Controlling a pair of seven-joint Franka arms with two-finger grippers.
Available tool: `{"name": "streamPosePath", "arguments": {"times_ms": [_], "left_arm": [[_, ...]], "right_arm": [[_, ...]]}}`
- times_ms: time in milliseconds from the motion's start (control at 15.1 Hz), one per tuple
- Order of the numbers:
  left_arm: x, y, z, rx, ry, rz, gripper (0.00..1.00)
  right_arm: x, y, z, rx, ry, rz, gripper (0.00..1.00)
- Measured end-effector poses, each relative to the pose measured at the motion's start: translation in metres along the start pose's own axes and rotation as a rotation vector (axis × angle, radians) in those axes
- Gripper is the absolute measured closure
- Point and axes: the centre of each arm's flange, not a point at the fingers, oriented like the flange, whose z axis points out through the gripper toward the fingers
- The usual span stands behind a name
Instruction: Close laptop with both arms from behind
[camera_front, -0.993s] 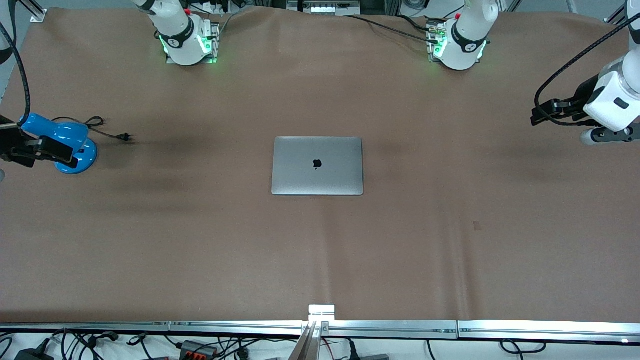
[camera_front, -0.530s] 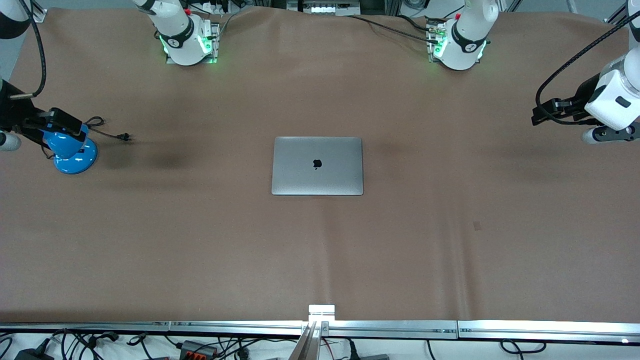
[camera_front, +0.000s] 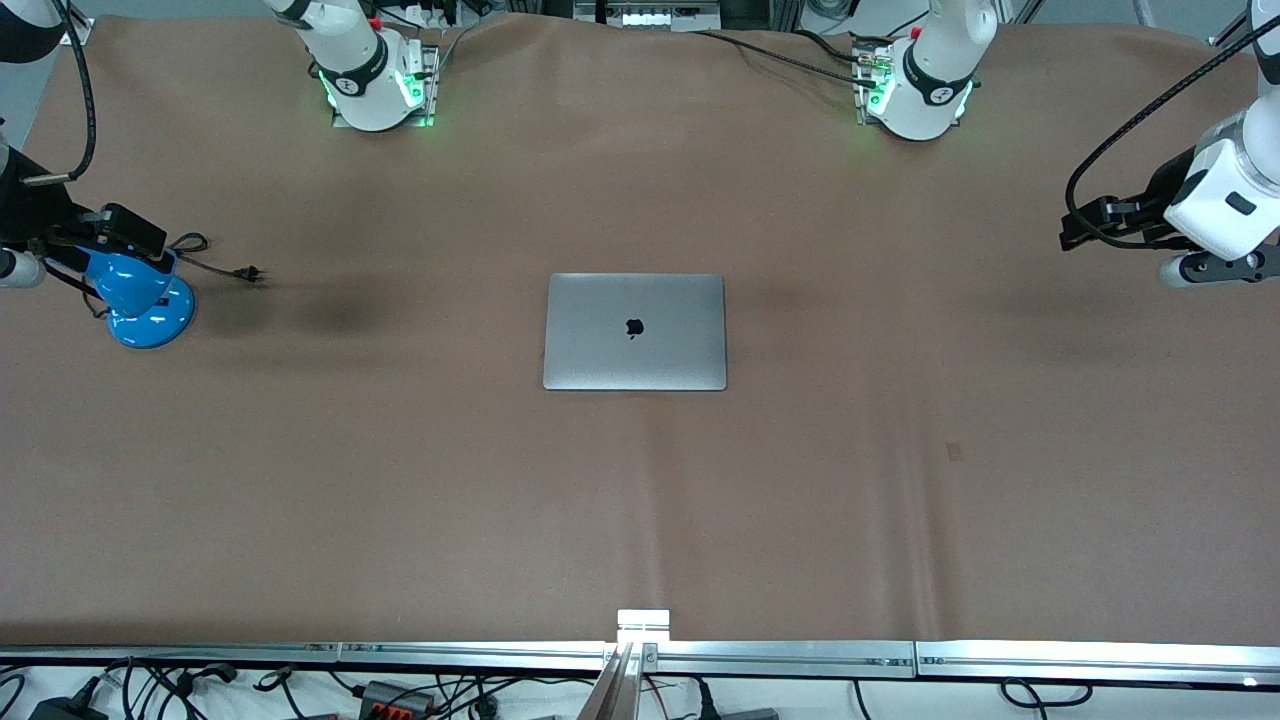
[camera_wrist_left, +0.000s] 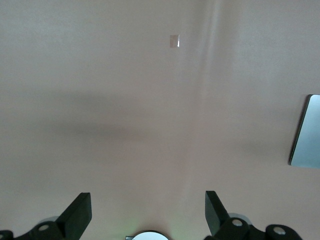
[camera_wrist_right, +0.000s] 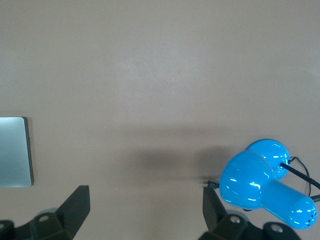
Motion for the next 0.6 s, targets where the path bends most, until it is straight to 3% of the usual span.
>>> {"name": "streamPosePath", "arguments": {"times_ms": [596], "left_arm": [[-0.0001, 0.0004, 0.0000, 0.000, 0.000, 0.001, 0.00]], "right_arm": [[-0.0006, 0.0003, -0.0013, 0.000, 0.002, 0.000, 0.00]]}}
